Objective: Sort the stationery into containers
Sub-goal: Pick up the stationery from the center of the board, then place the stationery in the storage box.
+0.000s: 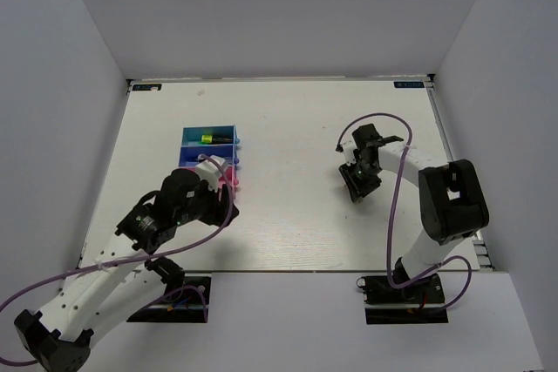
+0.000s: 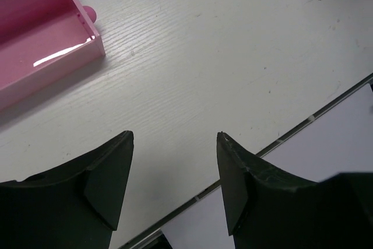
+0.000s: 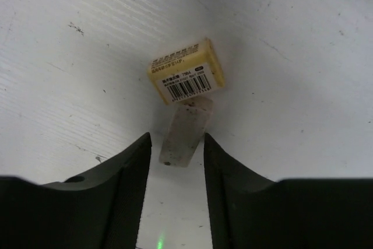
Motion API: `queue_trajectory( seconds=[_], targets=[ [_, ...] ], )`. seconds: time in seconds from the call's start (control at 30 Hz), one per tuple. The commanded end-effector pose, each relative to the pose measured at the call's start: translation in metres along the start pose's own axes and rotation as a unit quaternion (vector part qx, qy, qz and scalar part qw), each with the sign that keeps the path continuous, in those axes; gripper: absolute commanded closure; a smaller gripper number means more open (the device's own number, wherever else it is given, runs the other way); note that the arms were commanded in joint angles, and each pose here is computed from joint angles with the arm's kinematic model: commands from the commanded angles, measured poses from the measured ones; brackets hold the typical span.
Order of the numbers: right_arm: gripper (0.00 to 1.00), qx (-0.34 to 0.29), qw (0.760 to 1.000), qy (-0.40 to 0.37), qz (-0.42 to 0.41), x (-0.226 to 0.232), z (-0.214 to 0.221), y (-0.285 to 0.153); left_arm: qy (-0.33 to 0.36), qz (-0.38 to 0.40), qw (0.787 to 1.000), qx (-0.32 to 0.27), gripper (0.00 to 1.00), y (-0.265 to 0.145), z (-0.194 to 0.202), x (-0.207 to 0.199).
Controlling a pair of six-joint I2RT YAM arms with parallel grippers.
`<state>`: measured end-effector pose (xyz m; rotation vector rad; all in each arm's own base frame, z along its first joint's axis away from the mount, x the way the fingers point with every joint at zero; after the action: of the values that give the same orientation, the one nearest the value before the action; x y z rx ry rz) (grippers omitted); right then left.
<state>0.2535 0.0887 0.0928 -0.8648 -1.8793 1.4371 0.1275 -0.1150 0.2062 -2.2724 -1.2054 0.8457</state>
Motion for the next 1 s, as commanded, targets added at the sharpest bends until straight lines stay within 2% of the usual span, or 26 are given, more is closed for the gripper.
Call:
queue_trajectory(
  seconds=[0.0, 0.03, 0.07, 0.13, 0.17, 0.23, 0.27, 0.33, 0.37, 0.43, 0.47, 0.53, 0.57, 0.7, 0.77, 0.8, 0.97],
  targets=[
    [0.59, 0.006, 1.0, -0.002, 0.012, -0.001, -0.005, 0.008, 0.01, 0.0, 1.0, -0.016, 0.31, -0.008, -0.004, 0.0],
    [0.62, 0.009, 1.0, -0.004, 0.014, -0.001, -0.005, 0.009, 0.01, -0.001, 1.0, -0.015, 0.31, -0.009, -0.004, 0.0],
    [0.74, 0.01, 1.0, -0.002, 0.015, -0.001, -0.004, 0.009, 0.011, 0.002, 1.0, -0.026, 0.31, -0.013, -0.009, -0.002],
    [0.86, 0.006, 1.0, -0.001, 0.014, 0.0, -0.005, 0.007, 0.014, 0.0, 1.0, -0.026, 0.31, -0.016, -0.011, -0.002],
    [1.0, -0.001, 1.0, -0.003, 0.011, 0.001, -0.006, 0.004, 0.015, 0.005, 0.999, -0.038, 0.31, -0.02, -0.017, -0.005],
    [1.0, -0.028, 1.0, -0.01, -0.005, 0.008, -0.012, -0.007, 0.014, 0.01, 0.999, -0.045, 0.31, -0.024, -0.022, -0.008],
    [1.0, -0.048, 0.998, -0.022, -0.046, 0.02, -0.017, -0.011, 0.017, 0.021, 0.998, -0.059, 0.31, -0.03, -0.031, -0.013],
    [1.0, -0.081, 0.992, -0.058, -0.074, 0.029, -0.026, -0.026, 0.016, 0.037, 0.997, -0.066, 0.31, -0.034, -0.038, -0.019],
    [1.0, -0.108, 0.981, -0.096, -0.133, 0.045, -0.036, -0.034, 0.016, 0.045, 0.996, -0.08, 0.31, -0.044, -0.049, -0.024],
    [1.0, -0.1, 0.972, -0.121, -0.174, 0.058, -0.039, -0.044, 0.018, 0.066, 0.994, -0.089, 0.31, -0.051, -0.06, -0.032],
    [1.0, -0.144, 0.951, -0.178, -0.209, 0.073, -0.063, -0.063, 0.02, 0.074, 0.992, -0.103, 0.31, -0.058, -0.069, -0.037],
    [1.0, -0.119, 0.937, -0.198, -0.262, 0.092, -0.068, -0.065, 0.02, 0.088, 0.99, -0.113, 0.31, -0.063, -0.076, -0.041],
    [1.0, -0.149, 0.921, -0.241, -0.266, 0.103, -0.091, -0.083, 0.019, 0.094, 0.988, -0.123, 0.31, -0.066, -0.081, -0.044],
    [1.0, -0.176, 0.877, -0.273, -0.353, 0.149, -0.137, -0.091, 0.024, 0.118, 0.98, -0.156, 0.29, -0.074, -0.093, -0.052],
    [1.0, -0.192, 0.869, -0.257, -0.377, 0.164, -0.171, -0.09, 0.022, 0.12, 0.979, -0.165, 0.29, -0.077, -0.098, -0.053],
    [1.0, -0.202, 0.851, -0.265, -0.405, 0.182, -0.18, -0.1, 0.019, 0.121, 0.979, -0.162, 0.29, -0.076, -0.097, -0.054],
    [1.0, -0.217, 0.832, -0.311, -0.405, 0.226, -0.2, -0.069, 0.018, 0.119, 0.978, -0.168, 0.29, -0.082, -0.102, -0.055]
  ],
)
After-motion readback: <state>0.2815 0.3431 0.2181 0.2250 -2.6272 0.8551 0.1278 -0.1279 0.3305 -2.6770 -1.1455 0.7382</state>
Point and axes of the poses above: each gripper's point midway between its finger pads, its own y axis out along the fingers, its own x axis along the line the jaws close on, z = x × y, the point moved 8 cm from there along -y, back along the fingers, and after that the axes turned 5 degrees about -y, right-handed, at the moved point
